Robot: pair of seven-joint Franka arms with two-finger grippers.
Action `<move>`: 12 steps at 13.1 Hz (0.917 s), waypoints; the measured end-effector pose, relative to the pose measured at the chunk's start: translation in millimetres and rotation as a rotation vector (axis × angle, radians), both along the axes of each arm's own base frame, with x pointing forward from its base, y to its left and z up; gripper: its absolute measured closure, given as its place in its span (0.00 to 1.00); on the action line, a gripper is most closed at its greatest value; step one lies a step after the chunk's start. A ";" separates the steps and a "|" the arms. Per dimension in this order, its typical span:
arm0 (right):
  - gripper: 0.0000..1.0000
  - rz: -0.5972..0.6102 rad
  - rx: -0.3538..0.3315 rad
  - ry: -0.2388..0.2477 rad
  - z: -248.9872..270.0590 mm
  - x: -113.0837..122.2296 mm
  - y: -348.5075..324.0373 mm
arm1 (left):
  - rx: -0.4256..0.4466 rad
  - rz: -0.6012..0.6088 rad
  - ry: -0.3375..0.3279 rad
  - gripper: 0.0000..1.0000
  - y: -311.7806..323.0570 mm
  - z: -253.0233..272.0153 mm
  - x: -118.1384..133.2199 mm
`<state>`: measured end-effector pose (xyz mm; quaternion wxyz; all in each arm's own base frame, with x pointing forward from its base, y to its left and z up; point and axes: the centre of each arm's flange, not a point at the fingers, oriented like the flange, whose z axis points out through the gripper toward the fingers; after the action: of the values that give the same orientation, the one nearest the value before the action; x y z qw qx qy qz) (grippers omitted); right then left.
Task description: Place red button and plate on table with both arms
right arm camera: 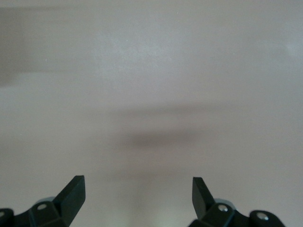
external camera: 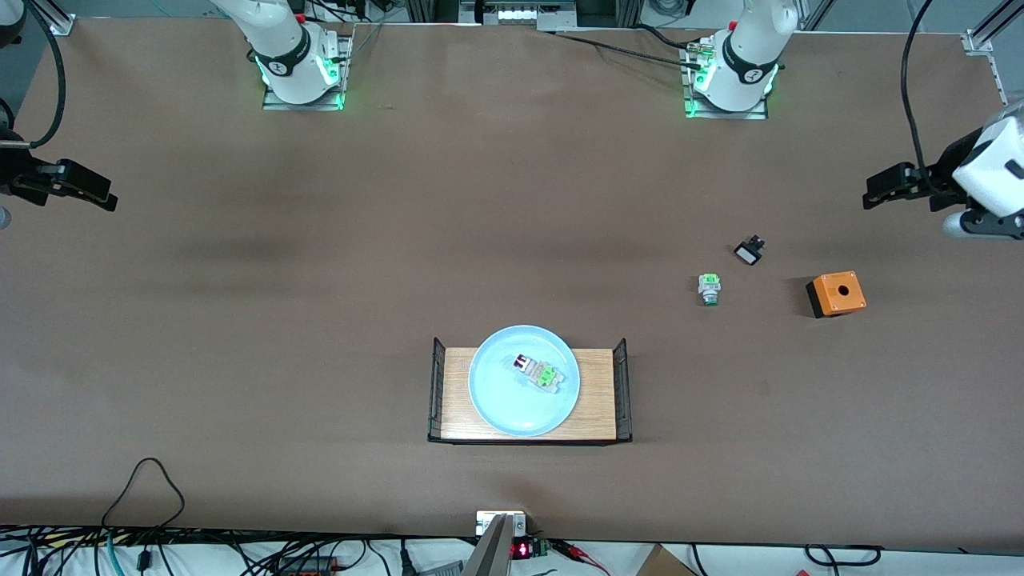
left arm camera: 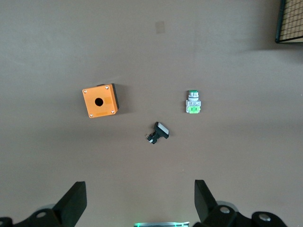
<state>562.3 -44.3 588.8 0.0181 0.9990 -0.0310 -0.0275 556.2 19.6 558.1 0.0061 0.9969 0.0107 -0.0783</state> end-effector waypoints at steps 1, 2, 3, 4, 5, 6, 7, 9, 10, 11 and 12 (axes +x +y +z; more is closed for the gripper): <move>0.00 0.000 0.000 0.000 0.0 0.0 0.0 | 0.004 0.025 0.009 0.00 -2.5 -5.3 2.9; 0.00 0.000 0.000 0.000 0.0 0.0 0.0 | 0.006 0.053 0.019 0.00 -6.5 -10.6 6.1; 0.00 0.000 0.000 0.000 0.0 0.0 -0.1 | 0.002 0.084 0.028 0.00 -11.0 -15.7 9.5; 0.00 0.000 0.000 0.000 0.0 0.0 -0.1 | -0.006 0.113 0.038 0.00 -15.6 -21.7 12.6; 0.00 0.000 0.000 0.000 0.0 0.0 -0.1 | -0.022 0.145 0.049 0.00 -21.6 -27.0 15.7; 0.00 0.000 0.000 0.000 0.0 0.0 -0.1 | -0.034 0.177 0.056 0.00 -30.0 -31.0 19.4; 0.00 0.000 0.000 0.000 0.0 0.0 -0.1 | -0.038 0.207 0.056 0.00 -40.0 -31.7 24.8; 0.00 0.000 0.000 0.000 0.0 0.0 -0.1 | -0.030 0.267 0.040 0.00 -66.1 -27.8 40.3; 0.00 0.000 0.000 0.000 0.0 0.0 -0.1 | -0.023 0.297 0.038 0.00 -81.0 -29.0 47.5; 0.00 0.000 0.000 0.000 0.0 -0.1 -0.1 | -0.015 0.328 0.043 0.00 -96.1 -33.7 53.7; 0.00 0.000 0.000 0.000 0.0 -0.1 -0.1 | -0.005 0.365 0.050 0.00 -111.6 -40.3 59.8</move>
<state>562.2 -44.4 588.8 0.0181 0.9990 -0.0311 -0.0275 616.1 -92.0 517.7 0.0222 0.9761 0.1913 -0.1008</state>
